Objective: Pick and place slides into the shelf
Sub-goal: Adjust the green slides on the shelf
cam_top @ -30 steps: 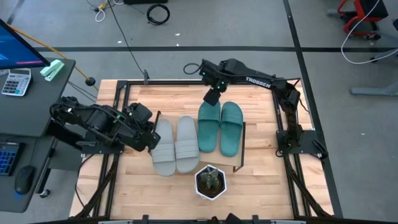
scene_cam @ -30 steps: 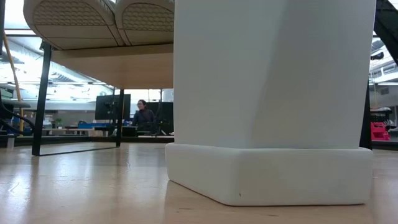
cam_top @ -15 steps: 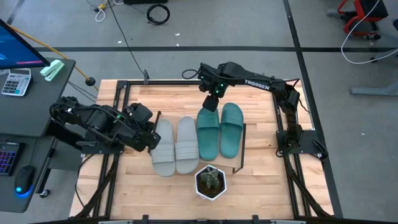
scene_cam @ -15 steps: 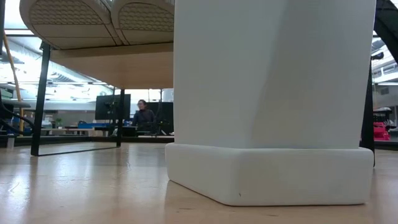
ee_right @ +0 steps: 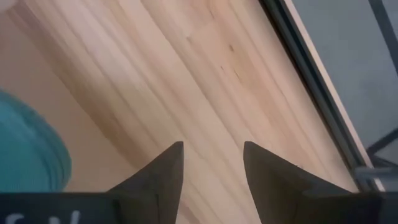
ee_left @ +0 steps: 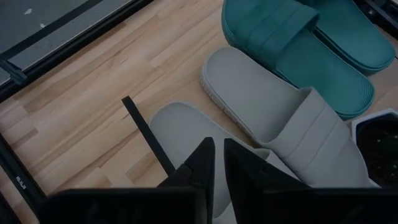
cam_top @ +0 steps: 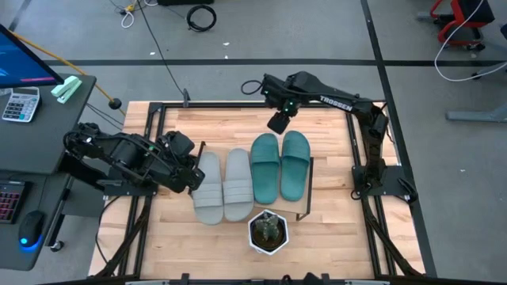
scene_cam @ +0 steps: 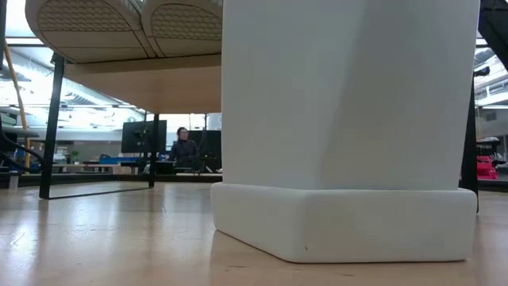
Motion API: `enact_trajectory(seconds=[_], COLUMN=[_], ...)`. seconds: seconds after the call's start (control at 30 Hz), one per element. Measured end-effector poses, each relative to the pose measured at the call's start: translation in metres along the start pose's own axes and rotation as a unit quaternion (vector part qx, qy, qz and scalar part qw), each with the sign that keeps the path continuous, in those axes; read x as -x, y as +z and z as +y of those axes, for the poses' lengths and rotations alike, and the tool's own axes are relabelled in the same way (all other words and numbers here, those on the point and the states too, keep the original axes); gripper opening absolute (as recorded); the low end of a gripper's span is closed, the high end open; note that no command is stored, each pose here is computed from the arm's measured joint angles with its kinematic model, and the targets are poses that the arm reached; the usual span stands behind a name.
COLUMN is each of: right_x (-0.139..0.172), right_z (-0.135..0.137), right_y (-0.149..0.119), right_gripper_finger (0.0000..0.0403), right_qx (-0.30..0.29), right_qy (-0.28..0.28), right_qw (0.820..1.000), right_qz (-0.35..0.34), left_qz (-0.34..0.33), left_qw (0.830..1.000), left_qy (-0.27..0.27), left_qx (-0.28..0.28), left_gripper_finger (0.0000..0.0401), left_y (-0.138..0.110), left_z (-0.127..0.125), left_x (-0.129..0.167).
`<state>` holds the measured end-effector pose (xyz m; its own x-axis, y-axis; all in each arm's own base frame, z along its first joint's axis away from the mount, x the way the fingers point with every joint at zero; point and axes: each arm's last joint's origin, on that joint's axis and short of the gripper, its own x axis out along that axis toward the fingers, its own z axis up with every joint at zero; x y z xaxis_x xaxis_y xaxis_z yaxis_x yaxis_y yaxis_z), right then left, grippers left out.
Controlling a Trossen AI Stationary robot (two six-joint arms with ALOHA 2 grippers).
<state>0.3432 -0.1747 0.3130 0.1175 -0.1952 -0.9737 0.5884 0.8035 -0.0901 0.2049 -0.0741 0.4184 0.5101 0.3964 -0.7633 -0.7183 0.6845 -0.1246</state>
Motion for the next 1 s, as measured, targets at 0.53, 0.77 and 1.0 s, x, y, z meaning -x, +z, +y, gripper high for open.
enact_trajectory(seconds=[0.53, 0.77, 1.0], right_x=[-0.006, -0.014, -0.009], right_z=[-0.004, 0.009, 0.014], right_y=[-0.020, -0.028, -0.030], right_gripper_finger=[0.0173, 0.0173, 0.0173], right_qx=[-0.007, 0.013, 0.023], right_qy=[-0.041, -0.030, 0.001], right_qw=[0.997, 0.995, 0.996], right_qz=[0.064, 0.093, 0.092], left_qz=[-0.003, -0.004, -0.004], left_qw=[1.000, 1.000, 1.000], left_qy=[0.001, 0.002, 0.002], left_qx=[-0.001, -0.001, -0.009], left_gripper_finger=[0.0035, 0.0042, 0.0038], left_y=[0.000, 0.000, 0.000], left_z=[0.000, 0.000, 0.000], left_x=[0.000, 0.000, 0.000])
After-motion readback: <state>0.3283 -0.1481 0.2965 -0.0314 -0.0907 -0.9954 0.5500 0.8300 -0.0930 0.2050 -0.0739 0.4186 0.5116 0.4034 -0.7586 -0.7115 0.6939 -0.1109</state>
